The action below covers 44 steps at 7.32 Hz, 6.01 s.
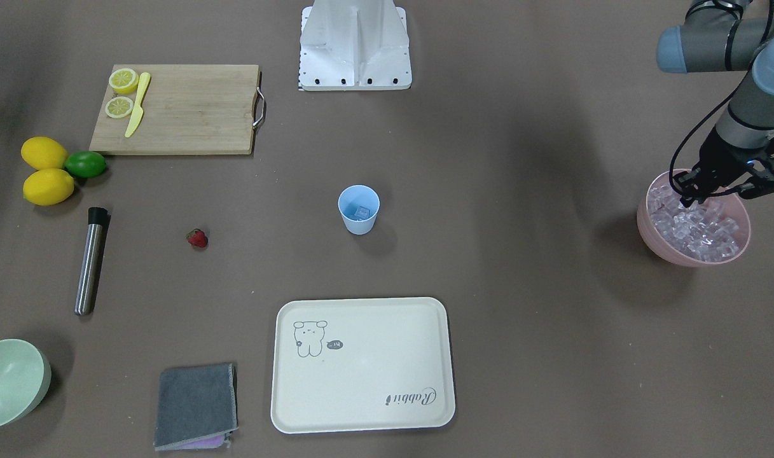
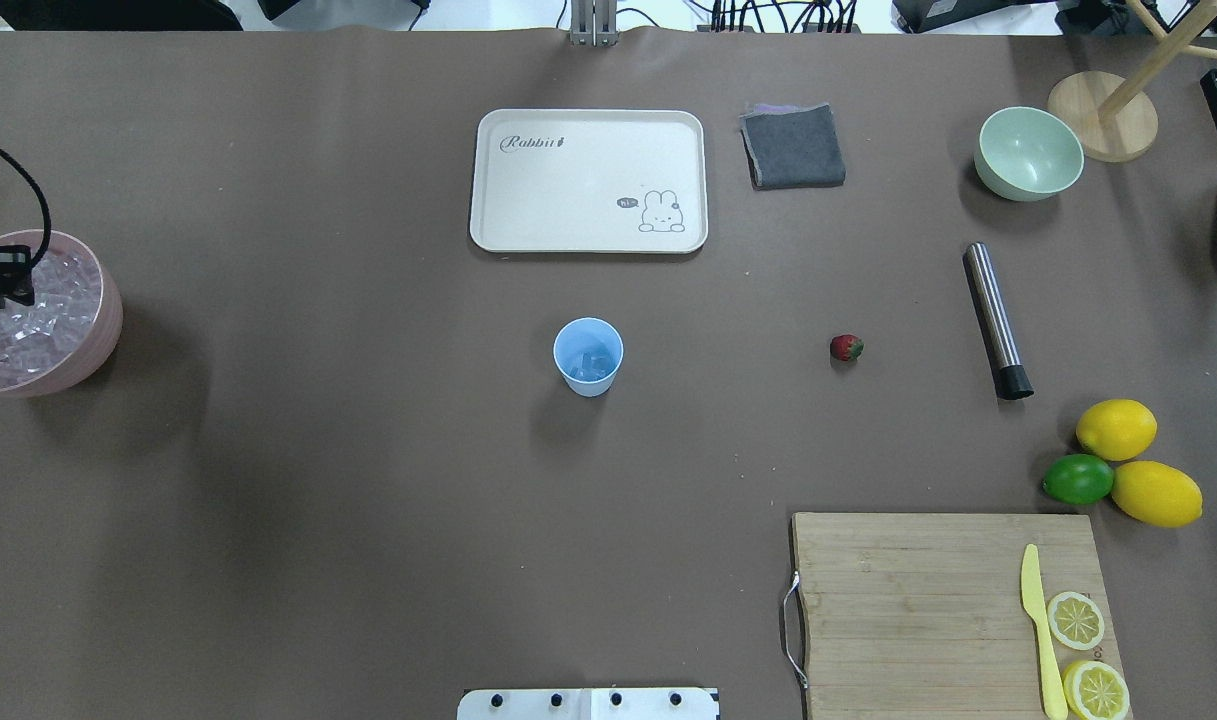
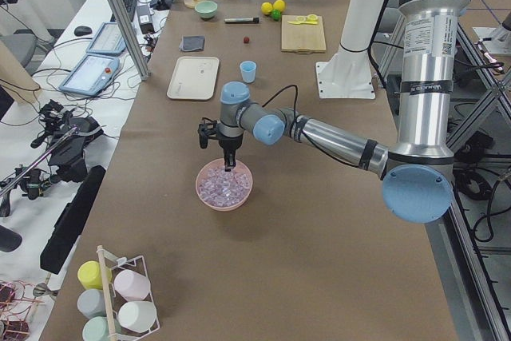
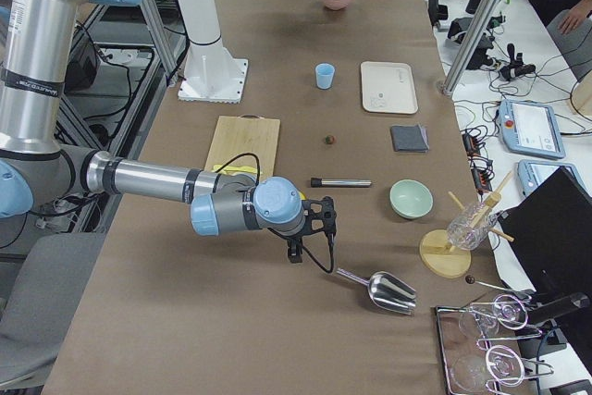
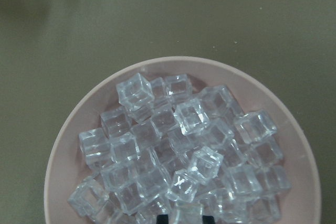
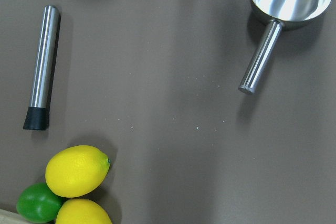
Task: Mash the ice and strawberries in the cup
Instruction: 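Grasp a third ice cube from the pink bowl with the left gripper, then carry the ice cube with the left gripper into the blue cup, then lower the right gripper onto the red strawberry while the left arm withdraws, then carry the strawberry with the right gripper over the blue cup and release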
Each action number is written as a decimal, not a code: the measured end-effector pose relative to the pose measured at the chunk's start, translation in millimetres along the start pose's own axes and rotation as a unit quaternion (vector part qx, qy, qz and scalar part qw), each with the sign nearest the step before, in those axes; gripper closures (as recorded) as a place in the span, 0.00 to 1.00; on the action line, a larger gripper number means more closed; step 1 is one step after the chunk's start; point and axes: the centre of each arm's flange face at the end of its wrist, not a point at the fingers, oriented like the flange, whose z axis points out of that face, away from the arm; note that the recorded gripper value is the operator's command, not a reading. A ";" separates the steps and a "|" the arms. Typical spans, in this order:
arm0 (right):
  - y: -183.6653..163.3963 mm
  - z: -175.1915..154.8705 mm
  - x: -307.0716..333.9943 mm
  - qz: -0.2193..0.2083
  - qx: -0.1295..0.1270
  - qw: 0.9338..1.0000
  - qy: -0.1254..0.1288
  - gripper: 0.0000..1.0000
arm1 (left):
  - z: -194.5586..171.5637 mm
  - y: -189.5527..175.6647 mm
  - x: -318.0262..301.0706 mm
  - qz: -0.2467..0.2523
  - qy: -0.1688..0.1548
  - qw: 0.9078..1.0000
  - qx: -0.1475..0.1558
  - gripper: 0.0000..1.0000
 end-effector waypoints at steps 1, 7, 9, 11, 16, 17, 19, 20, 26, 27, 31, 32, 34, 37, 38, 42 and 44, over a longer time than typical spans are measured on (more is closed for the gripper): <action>-1.1 -0.9 -1.3 -0.001 0.001 1.000 0.000 0.00 | -28.3 -9.7 38.4 0.001 0.016 1.000 0.000 1.00; -13.1 -6.0 -9.5 -0.014 0.009 1.000 -0.001 0.00 | -81.7 55.0 394.9 0.033 0.113 0.991 -0.064 1.00; -14.0 -5.1 -8.1 -0.012 0.008 1.000 0.000 0.00 | -54.9 77.9 457.9 0.045 0.127 0.988 -0.070 1.00; -13.5 -3.6 -5.9 -0.010 0.007 1.000 0.000 0.00 | -39.2 98.3 482.7 0.056 0.129 0.988 -0.070 1.00; -32.3 -7.6 -20.2 0.000 0.015 1.000 -0.003 0.00 | -31.7 113.5 498.3 0.075 0.144 0.985 -0.060 0.03; -48.3 -6.9 -38.6 0.011 0.016 1.000 -0.007 0.00 | -36.4 103.5 493.9 0.072 0.147 0.985 -0.052 0.03; -93.6 5.3 -111.8 0.018 0.010 1.000 -0.019 0.00 | -47.2 75.6 446.7 0.077 0.148 0.986 -0.026 0.03; -121.1 19.5 -160.2 0.026 0.005 0.999 -0.023 0.00 | -47.2 65.3 399.6 0.092 0.142 0.986 -0.011 0.03; -126.5 216.1 -421.4 -0.015 -0.048 0.998 0.029 0.16 | -38.0 27.3 248.0 0.134 0.096 0.986 0.016 0.03; -123.0 236.8 -429.9 -0.022 -0.055 0.998 0.037 0.21 | -37.9 24.1 241.5 0.130 0.093 0.987 0.018 0.03; -126.6 273.3 -433.2 -0.048 -0.065 0.995 0.059 0.32 | -43.0 20.5 233.8 0.122 0.092 0.988 0.024 0.03; -127.9 276.1 -430.3 -0.050 -0.064 0.995 0.064 0.32 | -43.8 20.5 233.6 0.121 0.092 0.988 0.025 0.03; -130.0 283.1 -426.4 -0.050 -0.063 0.994 0.074 0.88 | -44.2 20.5 233.5 0.120 0.092 0.988 0.025 0.03; -134.2 284.8 -432.6 -0.051 -0.060 0.994 0.073 1.00 | -44.8 20.3 234.1 0.120 0.092 0.988 0.026 0.03; -135.3 283.4 -435.5 -0.052 -0.060 0.994 0.070 1.00 | -45.9 19.9 233.8 0.120 0.093 0.988 0.027 0.03; -164.8 217.0 -536.1 -0.014 -0.023 1.000 0.006 1.00 | -67.1 0.1 155.6 0.153 0.054 0.986 0.033 0.03; -157.4 199.7 -615.6 0.013 -0.006 1.000 -0.019 1.00 | -56.7 -5.0 89.8 0.169 0.033 0.985 0.009 0.03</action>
